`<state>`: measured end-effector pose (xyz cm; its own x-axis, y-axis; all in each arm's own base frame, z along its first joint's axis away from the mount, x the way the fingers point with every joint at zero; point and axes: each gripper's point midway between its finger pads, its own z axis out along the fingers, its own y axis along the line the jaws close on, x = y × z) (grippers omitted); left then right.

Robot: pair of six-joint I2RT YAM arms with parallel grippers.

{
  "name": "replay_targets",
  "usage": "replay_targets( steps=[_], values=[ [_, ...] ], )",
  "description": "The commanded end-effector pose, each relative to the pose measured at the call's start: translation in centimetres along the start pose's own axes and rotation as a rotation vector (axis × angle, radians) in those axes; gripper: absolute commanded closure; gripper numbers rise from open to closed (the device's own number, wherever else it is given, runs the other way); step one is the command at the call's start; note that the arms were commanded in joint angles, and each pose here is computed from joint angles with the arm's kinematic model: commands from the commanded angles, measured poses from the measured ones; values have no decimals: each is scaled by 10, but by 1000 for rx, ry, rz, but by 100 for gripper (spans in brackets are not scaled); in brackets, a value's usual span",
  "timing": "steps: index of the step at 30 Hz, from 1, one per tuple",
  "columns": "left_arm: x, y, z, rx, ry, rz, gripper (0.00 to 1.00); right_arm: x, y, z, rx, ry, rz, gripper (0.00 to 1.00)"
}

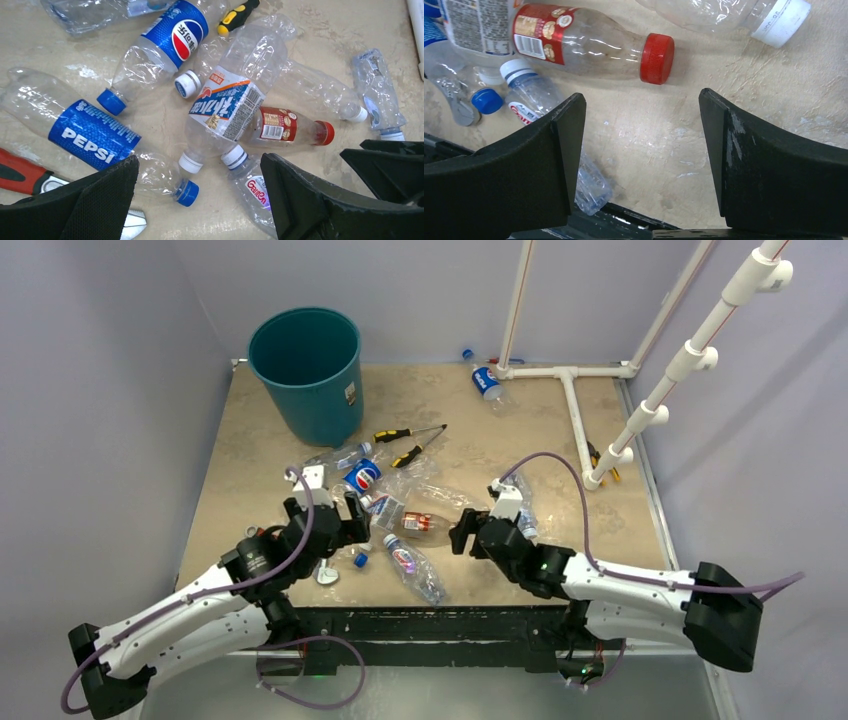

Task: Put the plastic bottles in the bin
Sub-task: Pick up the plastic bottle from the corner of the board.

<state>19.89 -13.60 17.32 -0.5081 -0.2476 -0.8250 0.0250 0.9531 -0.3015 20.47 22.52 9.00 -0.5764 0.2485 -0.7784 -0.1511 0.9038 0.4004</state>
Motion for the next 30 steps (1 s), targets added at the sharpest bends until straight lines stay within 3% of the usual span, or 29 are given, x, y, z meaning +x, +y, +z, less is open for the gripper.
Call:
replay_targets(
  steps=[1, 4, 10, 20, 30],
  values=[
    [3, -19, 1, 82, 10, -64, 8, -19, 15, 3, -4, -56, 61, 18],
    [17, -24, 8, 111, 34, -95, 9, -3, 13, 6, -18, -10, 81, 18],
    [56, -42, 25, 188, 133, -142, 11, -3, 27, 2, -151, -43, 168, 16],
    [57, -28, 19, 168, 115, -155, 12, 49, 75, -19, -384, 208, -92, 12],
    [49, -31, 14, 177, 115, -165, 12, 96, 82, -15, -378, 325, -250, 21]
  ],
)
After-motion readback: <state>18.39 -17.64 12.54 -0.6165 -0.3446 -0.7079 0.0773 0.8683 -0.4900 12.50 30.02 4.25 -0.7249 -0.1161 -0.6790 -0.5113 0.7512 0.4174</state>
